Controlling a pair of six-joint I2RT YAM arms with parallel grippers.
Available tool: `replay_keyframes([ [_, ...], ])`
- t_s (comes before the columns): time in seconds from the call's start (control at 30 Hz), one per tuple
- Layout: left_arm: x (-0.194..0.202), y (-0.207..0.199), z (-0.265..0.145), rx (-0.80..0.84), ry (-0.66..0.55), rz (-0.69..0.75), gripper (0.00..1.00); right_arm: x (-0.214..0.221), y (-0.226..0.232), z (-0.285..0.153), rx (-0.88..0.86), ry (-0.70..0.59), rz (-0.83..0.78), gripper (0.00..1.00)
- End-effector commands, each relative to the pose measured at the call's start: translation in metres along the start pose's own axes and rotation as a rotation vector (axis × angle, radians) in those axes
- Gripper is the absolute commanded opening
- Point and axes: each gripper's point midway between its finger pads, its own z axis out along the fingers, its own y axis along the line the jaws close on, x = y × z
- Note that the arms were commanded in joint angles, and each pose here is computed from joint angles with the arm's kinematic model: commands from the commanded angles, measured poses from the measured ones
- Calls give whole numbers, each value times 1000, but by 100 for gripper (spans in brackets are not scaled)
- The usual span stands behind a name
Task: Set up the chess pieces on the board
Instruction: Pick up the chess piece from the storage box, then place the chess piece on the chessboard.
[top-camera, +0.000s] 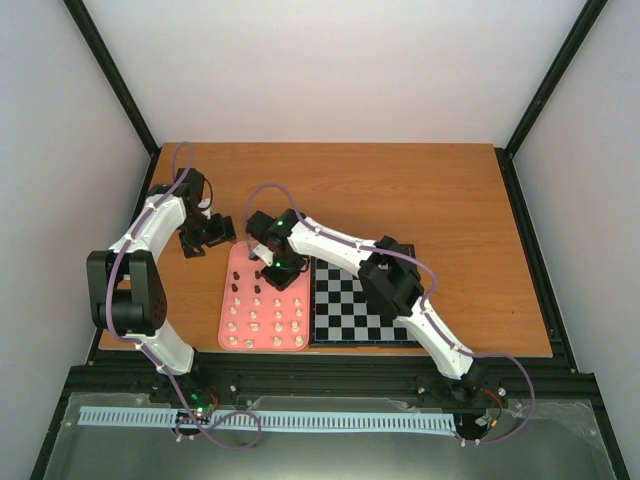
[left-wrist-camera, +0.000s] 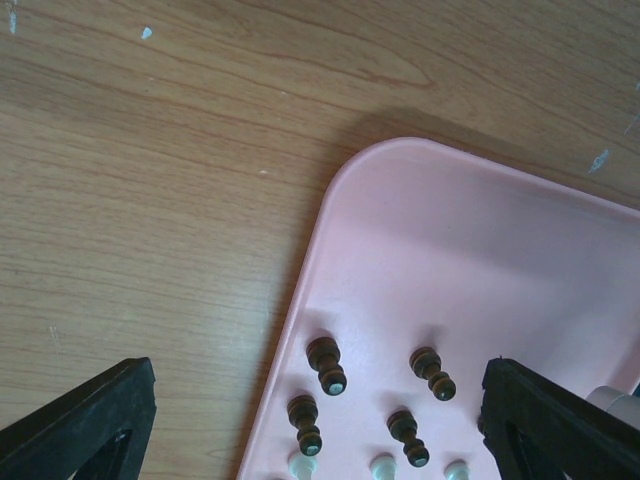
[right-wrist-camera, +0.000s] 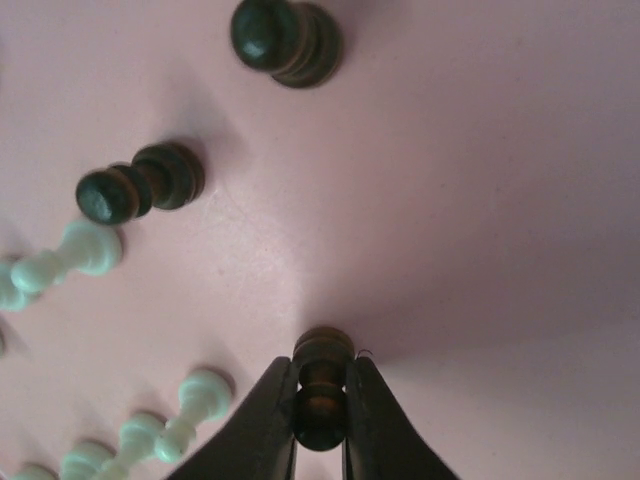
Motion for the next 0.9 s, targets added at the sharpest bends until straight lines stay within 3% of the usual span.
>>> replay_keyframes([
  [0.0, -3, -5, -9, 22, -33, 12, 100, -4, -6, 1, 40, -2, 4, 3],
  [0.27, -3, -4, -10, 18, -35, 13, 100, -3, -25, -64, 88, -124, 74, 3],
  [0.4, -2, -3, -9, 16, -31, 11, 100, 26, -53, -98, 117, -147, 159, 3],
  [0.67, -2, -2, -7, 13, -30, 10, 100, 107, -107, -106, 161, -104, 340, 3],
  [0.87, -1, -2, -6, 13, -27, 9, 100, 126, -138, -104, 162, -124, 436, 3],
])
